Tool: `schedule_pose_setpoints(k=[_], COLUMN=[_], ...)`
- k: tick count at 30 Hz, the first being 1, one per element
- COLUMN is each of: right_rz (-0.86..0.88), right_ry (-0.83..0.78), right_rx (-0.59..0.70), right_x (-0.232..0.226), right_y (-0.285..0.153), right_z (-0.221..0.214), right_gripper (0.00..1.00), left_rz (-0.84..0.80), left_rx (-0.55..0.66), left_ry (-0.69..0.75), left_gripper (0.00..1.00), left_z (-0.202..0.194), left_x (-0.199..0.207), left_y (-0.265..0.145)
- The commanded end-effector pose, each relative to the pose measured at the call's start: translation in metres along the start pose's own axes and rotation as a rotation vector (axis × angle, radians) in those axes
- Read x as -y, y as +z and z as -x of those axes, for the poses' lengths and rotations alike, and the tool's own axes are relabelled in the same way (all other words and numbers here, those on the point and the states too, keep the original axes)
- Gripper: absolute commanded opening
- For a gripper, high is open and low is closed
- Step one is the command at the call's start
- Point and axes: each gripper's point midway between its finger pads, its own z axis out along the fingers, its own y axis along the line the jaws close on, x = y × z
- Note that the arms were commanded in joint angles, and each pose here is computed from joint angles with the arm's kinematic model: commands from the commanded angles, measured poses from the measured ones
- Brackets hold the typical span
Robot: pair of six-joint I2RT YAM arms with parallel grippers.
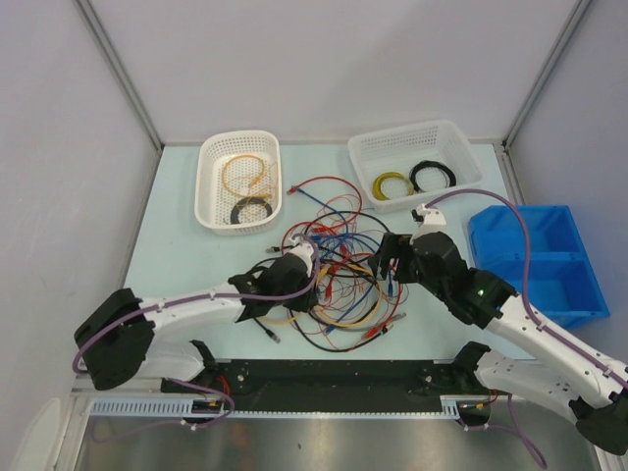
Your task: Untangle the cables
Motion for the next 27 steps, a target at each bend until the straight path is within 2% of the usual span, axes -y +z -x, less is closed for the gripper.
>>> schedule_pose_setpoints(k=[1, 2, 4, 5, 6, 11, 12, 14, 15, 22, 27], right_rz=[-0.010, -0.009, -0.014, -0.016, -0.021, -0.032, -0.023, -0.015, -0.003, 0.055, 0.164], right_ry=[0.011, 0.011, 0.007, 0.007, 0.004, -0.006, -0.003, -0.003, 0.000, 0.023, 0.079], right_rx=[0.023, 0.028, 0.026, 0.028, 0.026, 0.019, 0.026, 0.027, 0.033, 0.061, 0.154], right_x=[0.000, 0.000, 0.001, 0.002, 0.003, 0.005, 0.004, 0.002, -0.001, -0.013, -0.030], right_y=[-0.001, -0.002, -0.003, -0.003, -0.003, -0.001, -0.001, 0.001, 0.001, -0.002, -0.028], right_z=[0.006, 0.007, 0.006, 0.006, 0.006, 0.003, 0.005, 0.004, 0.007, 0.015, 0.039], right_gripper=[0.94, 0.94, 0.94, 0.94, 0.94, 0.94, 0.94, 0.95, 0.95, 0.94, 0.95], left_rz=[0.003, 0.017, 0.043, 0.048, 0.028, -0.069, -0.133, -0.200, -0.257, -0.600, -0.788], left_rx=[0.012, 0.003, -0.006, -0.007, 0.031, 0.189, 0.262, 0.306, 0.368, 0.410, 0.422], left_ry=[-0.014, -0.013, -0.015, -0.015, -0.019, -0.002, 0.001, 0.040, 0.053, 0.173, 0.214], left_gripper=[0.35, 0.32, 0.17, 0.04, 0.00, 0.00, 0.00, 0.00, 0.00, 0.03, 0.04], left_z=[0.003, 0.002, 0.000, 0.000, 0.009, 0.057, 0.080, 0.096, 0.117, 0.151, 0.161], left_x=[0.003, 0.001, -0.003, -0.004, 0.000, 0.022, 0.037, 0.052, 0.066, 0.138, 0.172], left_y=[0.017, 0.019, 0.021, 0.019, 0.009, -0.052, -0.079, -0.107, -0.133, -0.222, -0.255])
